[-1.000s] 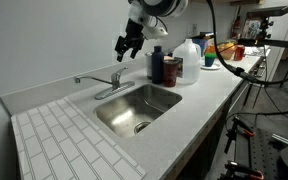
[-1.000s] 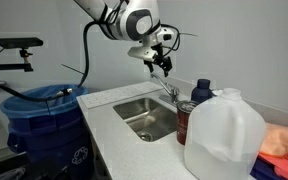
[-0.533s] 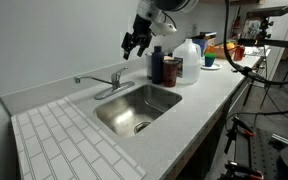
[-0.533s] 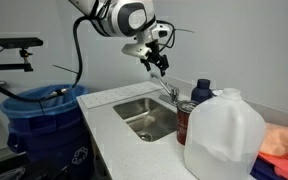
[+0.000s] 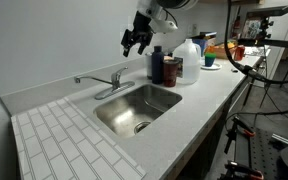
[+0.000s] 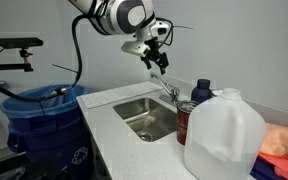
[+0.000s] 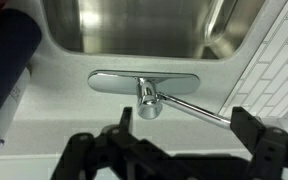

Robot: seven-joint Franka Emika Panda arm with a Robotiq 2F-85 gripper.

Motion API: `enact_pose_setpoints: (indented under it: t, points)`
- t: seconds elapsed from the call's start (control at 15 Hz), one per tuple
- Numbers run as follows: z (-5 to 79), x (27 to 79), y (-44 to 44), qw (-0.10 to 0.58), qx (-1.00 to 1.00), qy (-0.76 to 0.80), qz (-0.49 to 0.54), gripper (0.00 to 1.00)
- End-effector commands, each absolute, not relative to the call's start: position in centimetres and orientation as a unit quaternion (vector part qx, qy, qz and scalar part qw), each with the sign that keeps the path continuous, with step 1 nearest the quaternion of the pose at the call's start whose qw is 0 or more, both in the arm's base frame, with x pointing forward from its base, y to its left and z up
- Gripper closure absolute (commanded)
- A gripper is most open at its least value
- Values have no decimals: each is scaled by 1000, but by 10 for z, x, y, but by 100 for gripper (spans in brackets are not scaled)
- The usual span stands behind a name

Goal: Turn the faucet to the left

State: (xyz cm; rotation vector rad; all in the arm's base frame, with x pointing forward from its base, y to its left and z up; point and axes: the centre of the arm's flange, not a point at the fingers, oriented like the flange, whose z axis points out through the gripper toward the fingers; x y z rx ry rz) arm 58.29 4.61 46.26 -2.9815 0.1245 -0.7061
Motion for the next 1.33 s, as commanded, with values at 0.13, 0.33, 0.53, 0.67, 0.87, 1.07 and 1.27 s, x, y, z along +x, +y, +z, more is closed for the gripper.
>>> enact_pose_setpoints:
  t: [0.13, 0.33, 0.53, 0.67, 0.87, 1.07, 1.27]
  points:
    - [469, 571, 48, 33, -973, 49, -223, 0]
    - [462, 582, 46, 37, -973, 42, -225, 0]
    - [462, 581, 47, 37, -973, 42, -222, 0]
    - [462, 581, 47, 37, -973, 42, -222, 0]
    - [462, 581, 47, 37, -973, 42, -222, 0]
    - [462, 581, 47, 37, -973, 42, -222, 0]
    - [462, 581, 47, 37, -973, 42, -222, 0]
